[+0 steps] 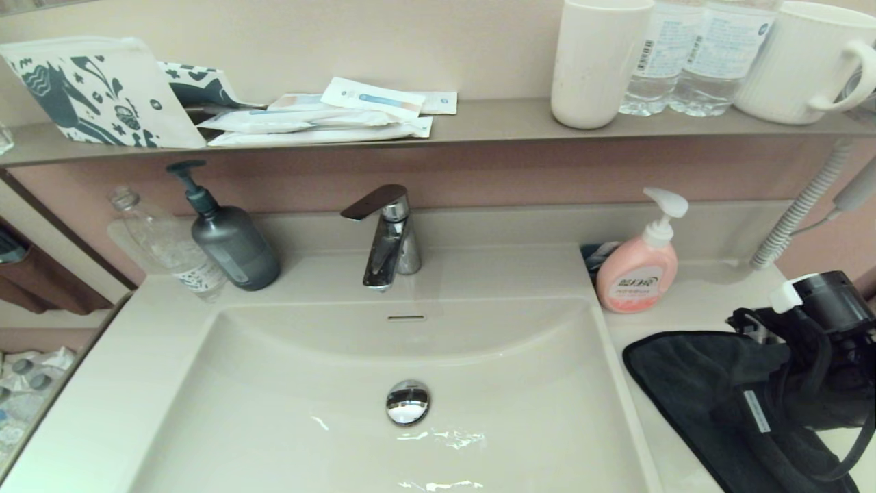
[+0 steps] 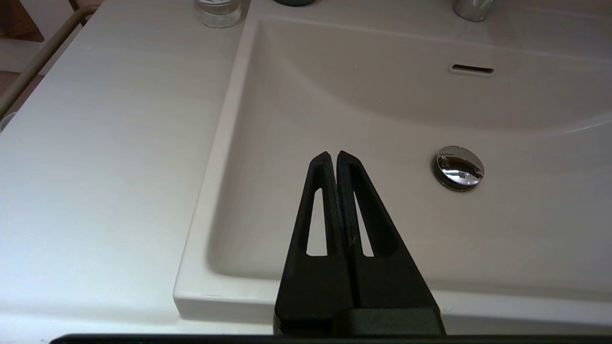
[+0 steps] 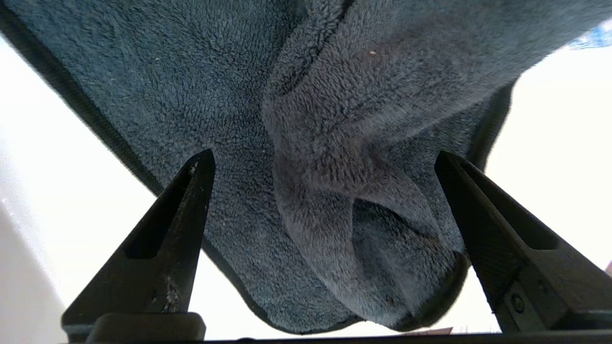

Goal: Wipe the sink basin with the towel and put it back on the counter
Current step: Pick up the cloth

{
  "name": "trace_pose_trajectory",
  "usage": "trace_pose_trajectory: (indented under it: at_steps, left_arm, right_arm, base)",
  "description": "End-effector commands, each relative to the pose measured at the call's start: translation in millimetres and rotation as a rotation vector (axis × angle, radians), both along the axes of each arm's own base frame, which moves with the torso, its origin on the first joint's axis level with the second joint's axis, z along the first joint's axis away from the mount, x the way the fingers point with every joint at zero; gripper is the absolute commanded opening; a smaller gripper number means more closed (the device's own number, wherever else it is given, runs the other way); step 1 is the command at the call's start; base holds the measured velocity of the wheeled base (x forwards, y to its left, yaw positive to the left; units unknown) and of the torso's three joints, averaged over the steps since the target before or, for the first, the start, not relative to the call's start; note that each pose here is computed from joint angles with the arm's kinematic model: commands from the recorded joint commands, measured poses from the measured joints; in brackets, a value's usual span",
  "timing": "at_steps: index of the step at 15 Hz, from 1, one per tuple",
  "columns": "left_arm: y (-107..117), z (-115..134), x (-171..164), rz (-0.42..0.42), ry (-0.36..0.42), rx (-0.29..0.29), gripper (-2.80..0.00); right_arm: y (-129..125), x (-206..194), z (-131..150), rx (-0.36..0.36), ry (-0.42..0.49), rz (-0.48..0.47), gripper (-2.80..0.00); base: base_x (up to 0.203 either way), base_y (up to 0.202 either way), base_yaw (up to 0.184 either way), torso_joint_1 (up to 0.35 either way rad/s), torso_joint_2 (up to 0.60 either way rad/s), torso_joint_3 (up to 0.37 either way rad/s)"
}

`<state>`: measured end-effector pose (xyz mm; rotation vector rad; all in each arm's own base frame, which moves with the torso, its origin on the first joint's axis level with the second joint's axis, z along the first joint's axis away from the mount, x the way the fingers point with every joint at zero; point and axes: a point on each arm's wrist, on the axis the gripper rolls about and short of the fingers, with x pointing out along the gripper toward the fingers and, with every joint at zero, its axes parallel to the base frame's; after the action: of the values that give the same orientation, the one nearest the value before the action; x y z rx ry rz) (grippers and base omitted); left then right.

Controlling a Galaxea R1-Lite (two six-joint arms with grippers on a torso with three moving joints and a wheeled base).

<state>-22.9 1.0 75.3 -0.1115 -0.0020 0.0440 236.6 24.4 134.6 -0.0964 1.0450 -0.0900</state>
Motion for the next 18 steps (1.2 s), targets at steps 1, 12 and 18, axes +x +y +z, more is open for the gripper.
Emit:
trace_pose_trajectory:
  at_steps: [1, 12, 18]
  left_arm:
    - [0.0, 0.4, 0.0, 0.000, 0.000, 0.000, -2.80]
    - [0.0, 0.0, 0.1, 0.000, 0.001, 0.000, -2.80]
    - [0.0, 0.0, 0.1, 0.000, 0.001, 0.000, -2.80]
  right_arm:
    - [0.1, 3.4, -5.6, -0.001, 0.020, -0.002, 0.00]
    - [2.9, 14.4, -17.1, 0.019, -0.025, 0.010, -2.80]
    - [2.0, 7.8, -10.3, 0.035, -0.049, 0.011, -2.80]
  base:
    - [0.000, 0.000, 0.000, 0.000, 0.00, 0.000]
    - [0.000, 0.000, 0.000, 0.000, 0.00, 0.000]
    - [0.000, 0.000, 0.000, 0.000, 0.00, 0.000]
